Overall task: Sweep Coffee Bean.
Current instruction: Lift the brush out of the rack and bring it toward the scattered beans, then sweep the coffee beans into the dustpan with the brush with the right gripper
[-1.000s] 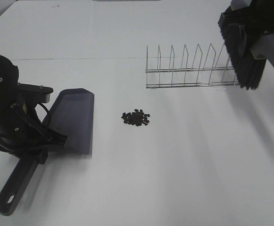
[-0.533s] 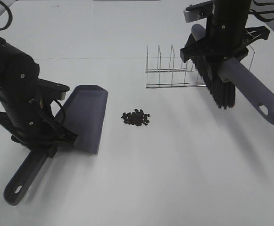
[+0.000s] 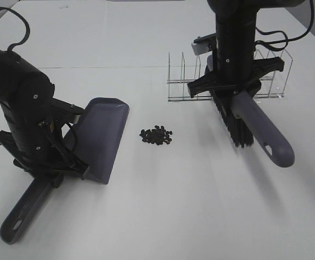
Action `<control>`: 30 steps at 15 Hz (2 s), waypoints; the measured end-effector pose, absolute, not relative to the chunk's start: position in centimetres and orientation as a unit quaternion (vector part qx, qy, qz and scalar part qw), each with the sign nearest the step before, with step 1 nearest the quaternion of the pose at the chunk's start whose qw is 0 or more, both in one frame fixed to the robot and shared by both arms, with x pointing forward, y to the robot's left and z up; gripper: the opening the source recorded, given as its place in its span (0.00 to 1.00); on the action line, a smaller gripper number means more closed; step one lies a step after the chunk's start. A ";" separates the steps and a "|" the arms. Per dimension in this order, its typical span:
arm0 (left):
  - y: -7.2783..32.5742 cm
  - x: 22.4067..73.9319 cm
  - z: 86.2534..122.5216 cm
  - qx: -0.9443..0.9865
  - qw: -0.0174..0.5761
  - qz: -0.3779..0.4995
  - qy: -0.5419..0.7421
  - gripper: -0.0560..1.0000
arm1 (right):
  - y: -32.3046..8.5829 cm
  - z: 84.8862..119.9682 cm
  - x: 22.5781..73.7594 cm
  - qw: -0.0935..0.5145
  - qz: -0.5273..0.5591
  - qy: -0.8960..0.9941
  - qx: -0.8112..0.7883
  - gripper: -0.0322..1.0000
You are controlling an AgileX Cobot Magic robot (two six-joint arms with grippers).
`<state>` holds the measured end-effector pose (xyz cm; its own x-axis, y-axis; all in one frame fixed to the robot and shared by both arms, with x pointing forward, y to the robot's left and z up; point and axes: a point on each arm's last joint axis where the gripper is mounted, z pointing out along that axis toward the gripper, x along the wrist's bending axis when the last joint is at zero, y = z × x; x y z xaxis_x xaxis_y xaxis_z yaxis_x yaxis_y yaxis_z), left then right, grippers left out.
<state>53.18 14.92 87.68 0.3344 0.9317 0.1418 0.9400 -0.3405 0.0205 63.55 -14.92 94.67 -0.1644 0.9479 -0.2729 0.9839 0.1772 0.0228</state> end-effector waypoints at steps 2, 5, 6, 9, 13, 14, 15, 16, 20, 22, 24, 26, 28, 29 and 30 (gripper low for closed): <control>14.9 53.2 87.7 -0.817 0.033 -0.065 -0.573 0.38 | -14.0 93.0 63.4 0.100 -0.093 0.762 0.633 0.32; 14.7 53.6 87.8 -0.817 0.030 -0.067 -0.571 0.38 | -12.5 90.5 62.8 0.076 -0.110 0.765 0.630 0.32; 14.6 53.8 87.8 -0.818 0.029 -0.068 -0.571 0.38 | -11.8 90.0 62.6 0.064 -0.106 0.766 0.630 0.32; 14.5 53.9 87.5 -0.820 0.031 -0.065 -0.568 0.38 | -9.9 89.1 62.8 0.040 -0.093 0.767 0.634 0.32; 14.5 53.9 87.4 -0.822 0.032 -0.065 -0.565 0.38 | -7.6 88.4 63.8 0.012 -0.065 0.764 0.642 0.32; 14.5 53.9 87.4 -0.822 0.031 -0.065 -0.565 0.38 | -6.2 88.3 64.4 -0.013 -0.038 0.759 0.650 0.32; 14.5 53.9 87.4 -0.822 0.031 -0.065 -0.565 0.38 | -5.6 88.1 64.5 -0.033 -0.027 0.754 0.655 0.32; 14.5 53.9 87.4 -0.822 0.031 -0.065 -0.565 0.38 | -5.0 88.0 64.6 -0.053 -0.015 0.748 0.661 0.32; 14.5 53.9 87.4 -0.822 0.031 -0.065 -0.565 0.38 | -2.4 88.3 64.6 -0.160 0.058 0.714 0.680 0.32; 14.5 53.9 87.4 -0.822 0.034 -0.064 -0.565 0.38 | -1.4 88.5 64.6 -0.206 0.096 0.695 0.683 0.32; 14.6 53.8 87.4 -0.820 0.038 -0.063 -0.567 0.38 | -1.0 88.5 64.6 -0.224 0.105 0.692 0.678 0.32; 14.6 53.8 87.4 -0.820 0.040 -0.062 -0.567 0.38 | -0.9 88.6 64.5 -0.230 0.108 0.690 0.678 0.32; 14.6 53.8 87.4 -0.820 0.039 -0.062 -0.568 0.38 | -0.9 88.8 64.5 -0.230 0.112 0.692 0.675 0.32; 14.6 53.8 87.4 -0.820 0.039 -0.062 -0.567 0.38 | -0.9 89.1 64.5 -0.230 0.115 0.693 0.673 0.32; 14.6 53.8 87.4 -0.820 0.039 -0.062 -0.567 0.38 | -0.9 89.3 64.5 -0.230 0.118 0.696 0.671 0.32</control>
